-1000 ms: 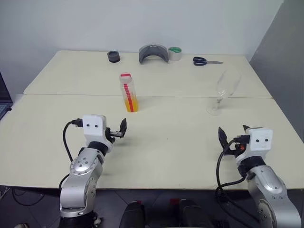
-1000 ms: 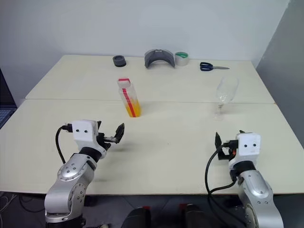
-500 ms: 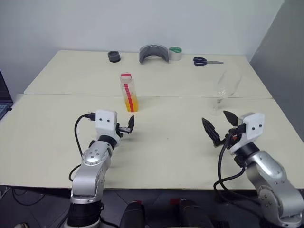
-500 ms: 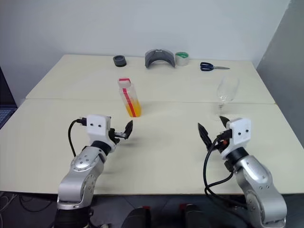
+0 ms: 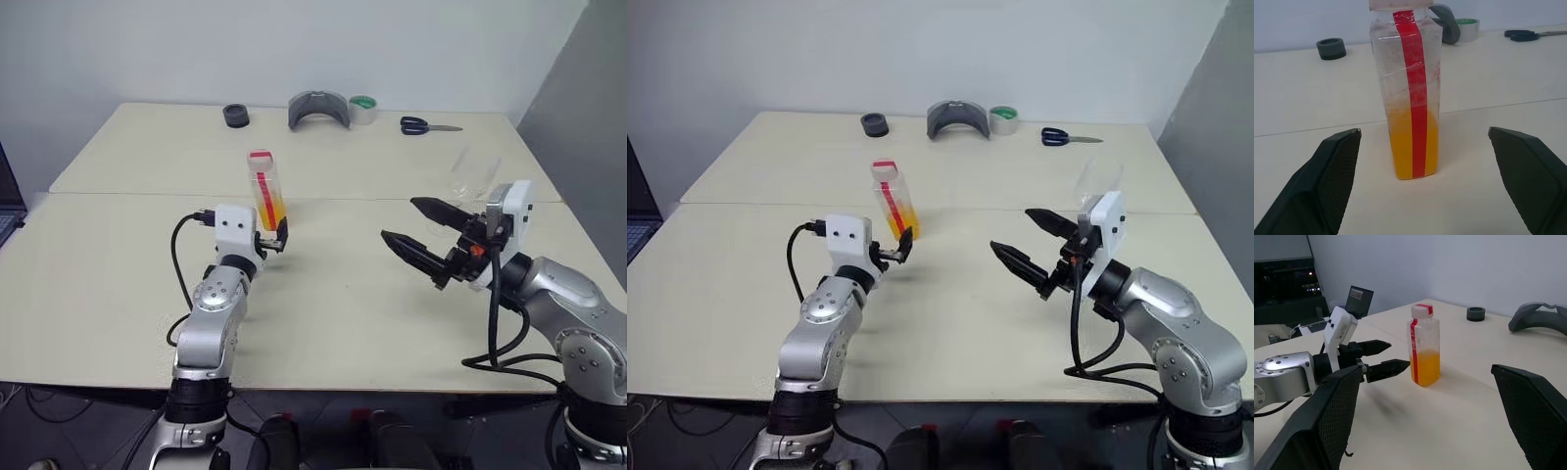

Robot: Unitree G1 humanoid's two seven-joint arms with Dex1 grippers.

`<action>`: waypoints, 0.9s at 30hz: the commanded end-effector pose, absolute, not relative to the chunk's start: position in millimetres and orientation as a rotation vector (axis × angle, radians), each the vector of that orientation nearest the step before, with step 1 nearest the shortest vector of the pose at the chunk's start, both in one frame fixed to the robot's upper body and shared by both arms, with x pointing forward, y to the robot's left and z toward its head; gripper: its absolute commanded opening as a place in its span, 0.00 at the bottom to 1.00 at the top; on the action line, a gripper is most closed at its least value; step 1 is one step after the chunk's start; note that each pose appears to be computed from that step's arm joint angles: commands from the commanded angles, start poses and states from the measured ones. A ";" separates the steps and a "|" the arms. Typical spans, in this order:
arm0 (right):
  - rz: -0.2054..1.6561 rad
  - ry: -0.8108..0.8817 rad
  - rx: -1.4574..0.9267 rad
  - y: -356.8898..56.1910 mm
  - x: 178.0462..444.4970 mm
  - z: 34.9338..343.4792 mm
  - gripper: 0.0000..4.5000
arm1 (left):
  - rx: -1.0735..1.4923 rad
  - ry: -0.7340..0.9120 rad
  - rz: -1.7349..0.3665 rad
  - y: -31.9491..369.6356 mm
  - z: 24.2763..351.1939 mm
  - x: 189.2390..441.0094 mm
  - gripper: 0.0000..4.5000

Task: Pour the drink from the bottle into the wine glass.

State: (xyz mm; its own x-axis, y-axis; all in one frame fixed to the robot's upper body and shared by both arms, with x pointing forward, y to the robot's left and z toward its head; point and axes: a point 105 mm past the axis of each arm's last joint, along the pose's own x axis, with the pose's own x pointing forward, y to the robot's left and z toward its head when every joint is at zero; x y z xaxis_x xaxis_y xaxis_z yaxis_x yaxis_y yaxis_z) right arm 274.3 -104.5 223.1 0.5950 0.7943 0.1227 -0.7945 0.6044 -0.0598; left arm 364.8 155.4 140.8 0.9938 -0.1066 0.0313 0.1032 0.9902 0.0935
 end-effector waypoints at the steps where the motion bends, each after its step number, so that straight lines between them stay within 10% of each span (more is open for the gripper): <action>1: 0.936 -0.187 -0.005 -101.2 271.8 232.3 1.00 | 0.089 -0.104 -0.096 150.2 156.7 368.7 1.00; 27: 0.893 -0.237 0.018 -95.7 272.8 241.0 1.00 | 0.076 -0.209 -0.053 151.0 188.0 415.9 1.00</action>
